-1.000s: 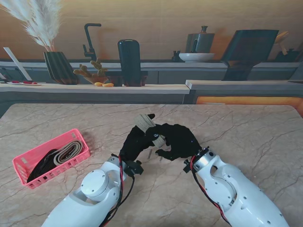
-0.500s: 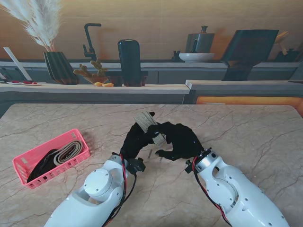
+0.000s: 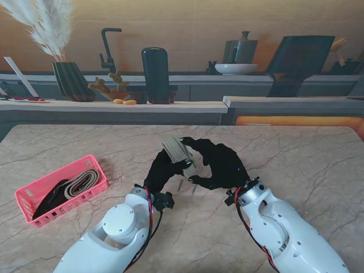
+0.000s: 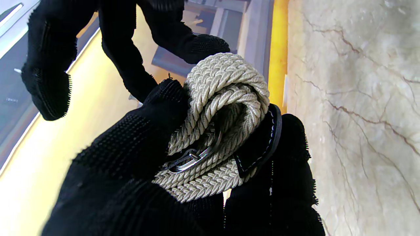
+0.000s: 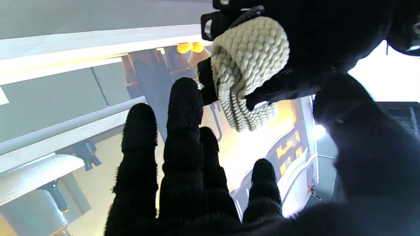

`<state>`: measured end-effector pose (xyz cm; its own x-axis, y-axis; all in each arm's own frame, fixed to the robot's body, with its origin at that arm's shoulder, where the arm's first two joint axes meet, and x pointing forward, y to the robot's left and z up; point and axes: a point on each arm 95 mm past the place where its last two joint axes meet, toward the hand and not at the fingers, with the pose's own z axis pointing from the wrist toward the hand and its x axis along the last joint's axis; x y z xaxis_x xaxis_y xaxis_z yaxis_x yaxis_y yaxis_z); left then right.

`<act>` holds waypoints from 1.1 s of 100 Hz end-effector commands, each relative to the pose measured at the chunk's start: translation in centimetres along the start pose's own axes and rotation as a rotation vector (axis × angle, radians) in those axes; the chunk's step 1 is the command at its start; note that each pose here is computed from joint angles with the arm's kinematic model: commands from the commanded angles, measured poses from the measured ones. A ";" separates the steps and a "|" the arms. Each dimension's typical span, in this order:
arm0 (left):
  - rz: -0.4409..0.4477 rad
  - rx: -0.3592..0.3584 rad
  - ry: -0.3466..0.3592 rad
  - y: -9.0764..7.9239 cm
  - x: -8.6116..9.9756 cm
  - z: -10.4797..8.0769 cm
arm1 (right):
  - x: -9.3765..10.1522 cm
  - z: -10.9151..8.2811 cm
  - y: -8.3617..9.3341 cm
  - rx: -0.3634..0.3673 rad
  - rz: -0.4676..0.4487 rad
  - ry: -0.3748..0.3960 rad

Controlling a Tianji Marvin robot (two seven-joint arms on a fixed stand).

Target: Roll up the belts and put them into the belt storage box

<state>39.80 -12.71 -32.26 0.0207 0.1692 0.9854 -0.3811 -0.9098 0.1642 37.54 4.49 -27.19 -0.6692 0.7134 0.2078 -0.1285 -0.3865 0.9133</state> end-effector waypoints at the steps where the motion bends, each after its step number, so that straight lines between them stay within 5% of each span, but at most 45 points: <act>1: -0.013 0.003 0.005 0.0 0.1 0.0 | 0.0 -0.2 -0.2 0.002 0.008 -0.011; 27: 0.143 0.014 0.018 -2.3 2.5 0.1 | -1.2 -0.8 -0.7 0.017 -0.014 -0.073; 67: 0.491 0.035 -0.044 -11.1 8.3 -1.1 | -2.5 -1.2 -1.6 0.055 -0.002 -0.137; 91: 0.944 -0.074 -0.280 -17.0 11.5 -4.6 | -3.0 -1.4 -2.0 0.072 0.004 -0.163; 110: 1.125 -0.108 -0.454 -20.3 12.2 -7.1 | -3.2 -1.2 -2.4 0.088 0.006 -0.166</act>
<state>41.65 9.37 -23.67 -0.0806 -0.8358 0.5432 -0.4614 -0.4518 -0.7636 39.09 2.20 -30.28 -0.5377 0.8016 0.2614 -0.0630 -0.3473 0.9356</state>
